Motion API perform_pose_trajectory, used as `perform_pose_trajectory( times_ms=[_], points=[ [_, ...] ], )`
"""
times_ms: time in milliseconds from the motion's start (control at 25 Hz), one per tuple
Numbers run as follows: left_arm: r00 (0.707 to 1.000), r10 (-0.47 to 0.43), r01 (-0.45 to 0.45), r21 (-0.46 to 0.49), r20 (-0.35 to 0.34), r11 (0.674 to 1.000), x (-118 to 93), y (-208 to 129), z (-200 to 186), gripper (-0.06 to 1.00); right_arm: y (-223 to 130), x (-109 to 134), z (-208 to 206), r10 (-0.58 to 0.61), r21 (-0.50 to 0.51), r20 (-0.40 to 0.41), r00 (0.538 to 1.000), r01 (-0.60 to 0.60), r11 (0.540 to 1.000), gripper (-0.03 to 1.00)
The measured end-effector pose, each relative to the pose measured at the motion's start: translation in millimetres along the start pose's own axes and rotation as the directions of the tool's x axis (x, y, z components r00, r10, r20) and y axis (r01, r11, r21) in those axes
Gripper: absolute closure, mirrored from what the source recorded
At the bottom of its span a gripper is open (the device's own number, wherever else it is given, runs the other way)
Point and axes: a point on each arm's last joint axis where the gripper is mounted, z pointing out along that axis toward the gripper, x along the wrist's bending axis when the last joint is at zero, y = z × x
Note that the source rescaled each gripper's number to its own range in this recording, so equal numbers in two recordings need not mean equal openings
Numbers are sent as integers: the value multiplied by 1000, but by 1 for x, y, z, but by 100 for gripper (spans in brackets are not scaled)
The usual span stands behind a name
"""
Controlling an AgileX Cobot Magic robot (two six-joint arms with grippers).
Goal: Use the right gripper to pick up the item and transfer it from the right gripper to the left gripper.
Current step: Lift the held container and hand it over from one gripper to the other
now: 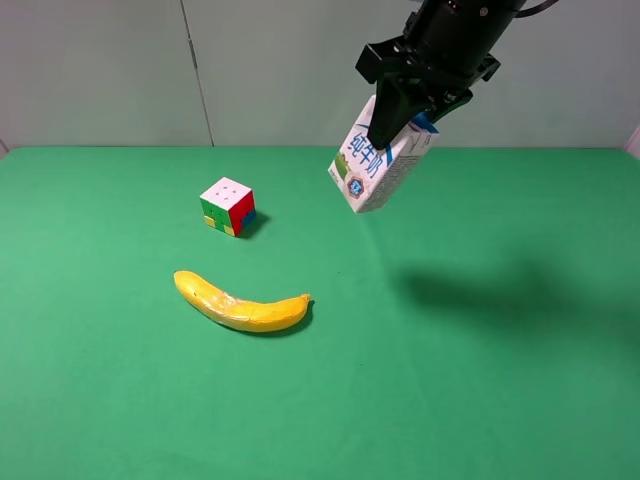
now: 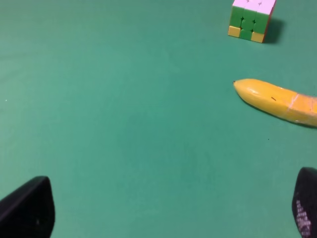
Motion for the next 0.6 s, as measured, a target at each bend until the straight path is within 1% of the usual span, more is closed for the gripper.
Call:
perform_pose_trajectory(
  times_ms=[80,200,440,600],
  points=[
    [1000,0,0,0,0,1000,0,0,0,3,2,4,0,-30,-18,-48,998,29,999,96],
    [1000,0,0,0,0,1000,0,0,0,3,3,9,-1,-80,-39,-96,992,76,996,96],
    [1000,0,0,0,0,1000,0,0,0,3,6,17,-2,-181,-93,-172,968,167,982,96],
    [1000,0,0,0,0,1000,0,0,0,3,7,21,-3,-258,-126,-203,945,237,963,96]
  ],
)
